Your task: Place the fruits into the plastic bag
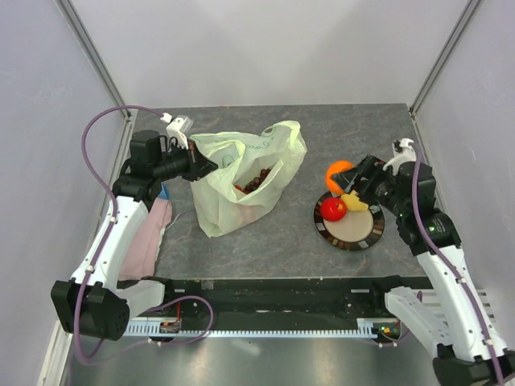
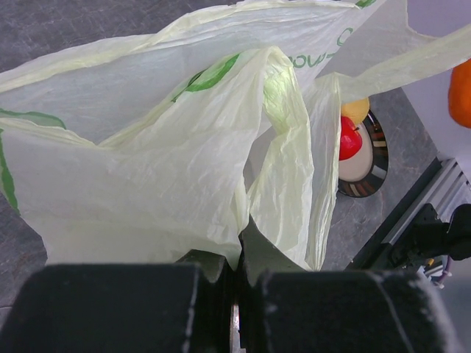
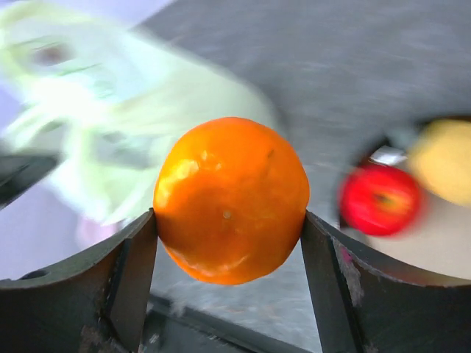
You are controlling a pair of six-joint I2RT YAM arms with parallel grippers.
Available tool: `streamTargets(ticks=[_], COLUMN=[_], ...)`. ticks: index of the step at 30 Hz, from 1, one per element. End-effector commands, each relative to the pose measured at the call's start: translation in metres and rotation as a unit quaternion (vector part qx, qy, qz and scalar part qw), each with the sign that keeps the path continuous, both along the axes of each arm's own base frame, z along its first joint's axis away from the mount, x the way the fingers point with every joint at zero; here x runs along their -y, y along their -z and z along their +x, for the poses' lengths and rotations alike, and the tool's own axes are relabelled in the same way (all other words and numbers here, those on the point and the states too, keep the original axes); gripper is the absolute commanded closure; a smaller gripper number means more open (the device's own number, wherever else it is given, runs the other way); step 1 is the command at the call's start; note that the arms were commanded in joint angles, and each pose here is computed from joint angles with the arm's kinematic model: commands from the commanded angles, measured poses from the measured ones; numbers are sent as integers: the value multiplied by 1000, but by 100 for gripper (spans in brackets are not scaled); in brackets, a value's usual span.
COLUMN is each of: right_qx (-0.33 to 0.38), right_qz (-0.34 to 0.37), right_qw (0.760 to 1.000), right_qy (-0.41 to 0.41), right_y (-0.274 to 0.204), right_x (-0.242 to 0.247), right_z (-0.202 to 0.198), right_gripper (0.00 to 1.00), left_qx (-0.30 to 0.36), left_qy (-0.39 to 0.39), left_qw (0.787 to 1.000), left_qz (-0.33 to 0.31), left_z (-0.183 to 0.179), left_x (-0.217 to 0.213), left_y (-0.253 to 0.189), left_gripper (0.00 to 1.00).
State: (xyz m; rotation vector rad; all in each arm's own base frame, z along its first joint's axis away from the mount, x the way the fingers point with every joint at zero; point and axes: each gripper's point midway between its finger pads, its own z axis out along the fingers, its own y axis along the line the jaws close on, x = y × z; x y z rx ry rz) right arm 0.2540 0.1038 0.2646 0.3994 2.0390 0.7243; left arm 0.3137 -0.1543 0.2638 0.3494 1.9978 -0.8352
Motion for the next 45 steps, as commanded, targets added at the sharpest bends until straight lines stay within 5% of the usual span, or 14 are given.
streamTargets(ticks=[1,6,10,21,34,45], right_qx=[152,189,180,112,54,-38], right_qz=[69,59,-9,-117,-210,-281], right_qw=[977,940,939,977,971,952], right_qy=[-132,-277,-294,-137,-103,-114], right_y=[-97,-110,-92,-34,28,107], right_x=[-77,-186,-232,-211,-224,-224], right_z=[7,-15,-1,65,105,97], right_gripper=[75,76,77,79,79,78], left_qx=[9,0,-5,-5,-6,-6], left_qy=[23,29,30,31,34,35], left_qw=[1000,999,999,999,999,999], left_qz=[-17,-25,-24,-24,-26,-25], left_z=[-3,-3,-2,-2,-4,-3], left_x=[7,10,10,10,11,11], left_y=[-9,-7,-4,-4,-4,-4], left_gripper=[98,99,99,98,98,98])
